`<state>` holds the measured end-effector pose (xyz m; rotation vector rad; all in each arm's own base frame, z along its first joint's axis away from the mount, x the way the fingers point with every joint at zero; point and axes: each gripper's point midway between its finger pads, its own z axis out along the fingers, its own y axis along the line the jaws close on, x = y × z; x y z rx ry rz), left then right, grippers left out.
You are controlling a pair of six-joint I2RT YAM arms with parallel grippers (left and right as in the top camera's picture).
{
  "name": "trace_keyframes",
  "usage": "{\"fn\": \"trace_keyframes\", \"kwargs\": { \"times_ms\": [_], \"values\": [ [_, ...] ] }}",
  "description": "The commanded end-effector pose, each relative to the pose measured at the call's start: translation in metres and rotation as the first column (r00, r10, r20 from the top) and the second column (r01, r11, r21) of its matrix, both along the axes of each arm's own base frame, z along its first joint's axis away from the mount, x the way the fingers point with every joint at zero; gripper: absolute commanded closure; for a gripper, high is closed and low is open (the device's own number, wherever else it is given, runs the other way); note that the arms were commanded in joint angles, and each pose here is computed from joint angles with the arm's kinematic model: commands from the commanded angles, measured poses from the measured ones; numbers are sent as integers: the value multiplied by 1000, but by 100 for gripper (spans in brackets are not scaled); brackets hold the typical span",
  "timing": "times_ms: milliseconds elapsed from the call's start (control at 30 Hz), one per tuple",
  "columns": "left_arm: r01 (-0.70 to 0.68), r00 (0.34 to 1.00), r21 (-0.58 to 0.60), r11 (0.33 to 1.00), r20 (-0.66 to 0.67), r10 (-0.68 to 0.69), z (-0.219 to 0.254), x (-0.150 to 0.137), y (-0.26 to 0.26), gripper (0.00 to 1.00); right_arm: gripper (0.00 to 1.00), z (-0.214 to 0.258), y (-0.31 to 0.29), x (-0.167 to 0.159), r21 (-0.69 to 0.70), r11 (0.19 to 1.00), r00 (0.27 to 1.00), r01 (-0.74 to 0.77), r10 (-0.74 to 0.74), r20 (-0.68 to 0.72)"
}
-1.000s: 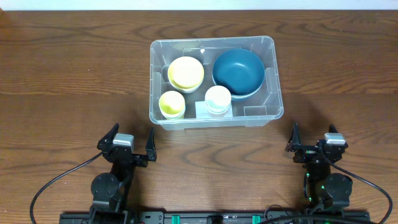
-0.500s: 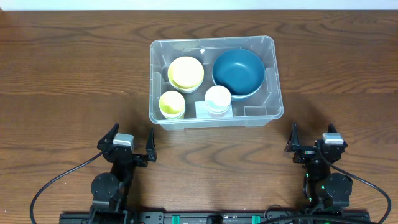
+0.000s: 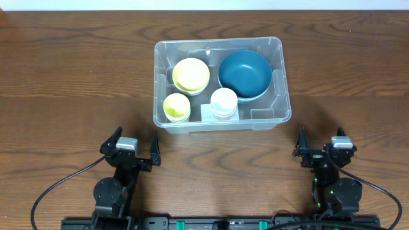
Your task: Pack container
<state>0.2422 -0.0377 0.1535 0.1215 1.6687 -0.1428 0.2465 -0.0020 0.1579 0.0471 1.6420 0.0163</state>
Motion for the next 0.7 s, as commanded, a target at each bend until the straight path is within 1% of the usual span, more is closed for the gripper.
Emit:
{"fn": "trace_keyframes", "kwargs": {
  "times_ms": [0, 667],
  "values": [
    [2, 999, 7, 1000, -47, -2, -15, -1, 0, 2, 1, -1, -2, 0, -13, 1000, 1000, 3, -3, 0],
    [2, 999, 7, 1000, -47, -2, -15, -1, 0, 2, 1, -1, -2, 0, -13, 1000, 1000, 3, -3, 0]
  ]
}}
